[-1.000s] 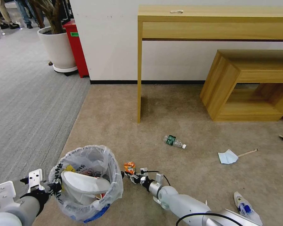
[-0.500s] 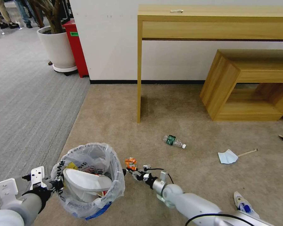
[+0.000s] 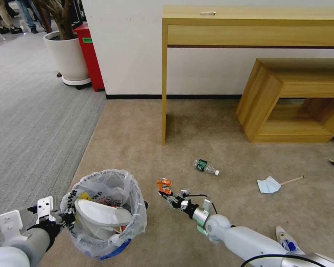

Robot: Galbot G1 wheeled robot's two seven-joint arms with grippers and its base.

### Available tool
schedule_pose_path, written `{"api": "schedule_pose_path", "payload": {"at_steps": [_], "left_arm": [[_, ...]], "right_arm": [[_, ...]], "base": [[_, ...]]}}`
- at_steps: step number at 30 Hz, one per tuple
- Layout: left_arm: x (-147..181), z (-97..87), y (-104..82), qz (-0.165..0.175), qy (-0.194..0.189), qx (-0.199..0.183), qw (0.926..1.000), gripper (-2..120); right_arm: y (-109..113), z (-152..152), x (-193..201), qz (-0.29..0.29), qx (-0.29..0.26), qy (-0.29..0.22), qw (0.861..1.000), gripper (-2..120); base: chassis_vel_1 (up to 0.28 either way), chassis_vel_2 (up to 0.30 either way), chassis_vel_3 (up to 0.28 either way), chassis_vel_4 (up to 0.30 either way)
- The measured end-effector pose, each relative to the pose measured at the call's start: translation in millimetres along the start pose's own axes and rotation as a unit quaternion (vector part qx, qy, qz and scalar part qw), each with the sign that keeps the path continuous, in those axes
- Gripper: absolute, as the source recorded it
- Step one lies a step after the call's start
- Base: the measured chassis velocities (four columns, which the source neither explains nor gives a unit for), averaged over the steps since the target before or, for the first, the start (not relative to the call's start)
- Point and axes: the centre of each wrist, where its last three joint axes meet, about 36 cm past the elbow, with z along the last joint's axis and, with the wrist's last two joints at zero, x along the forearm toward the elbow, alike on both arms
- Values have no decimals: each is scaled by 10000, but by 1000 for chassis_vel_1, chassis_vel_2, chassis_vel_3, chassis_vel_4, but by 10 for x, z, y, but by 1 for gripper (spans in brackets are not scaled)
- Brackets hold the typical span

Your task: Pick up the trash bin and place the garbage on the floor into it.

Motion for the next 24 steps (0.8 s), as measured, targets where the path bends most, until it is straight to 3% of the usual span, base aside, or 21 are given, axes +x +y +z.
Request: {"api": "schedule_pose_path", "payload": {"at_steps": [13,15,24], "left_arm": [[-68,7,8,18,46,-15,10000,1],[-83,1,14,12,50,-32,10000,1],[-121,-18,31,0,50,-62,10000,1]], "right_arm": [[302,-683,52,-577,244,-682,9957,25],[457,-887,53,-832,307,-834,9926,25],[857,-1243,57,-1437,429,-1111,9824,25]], "base": [[0,0,0,0],[0,0,0,0],[0,0,0,0]]}}
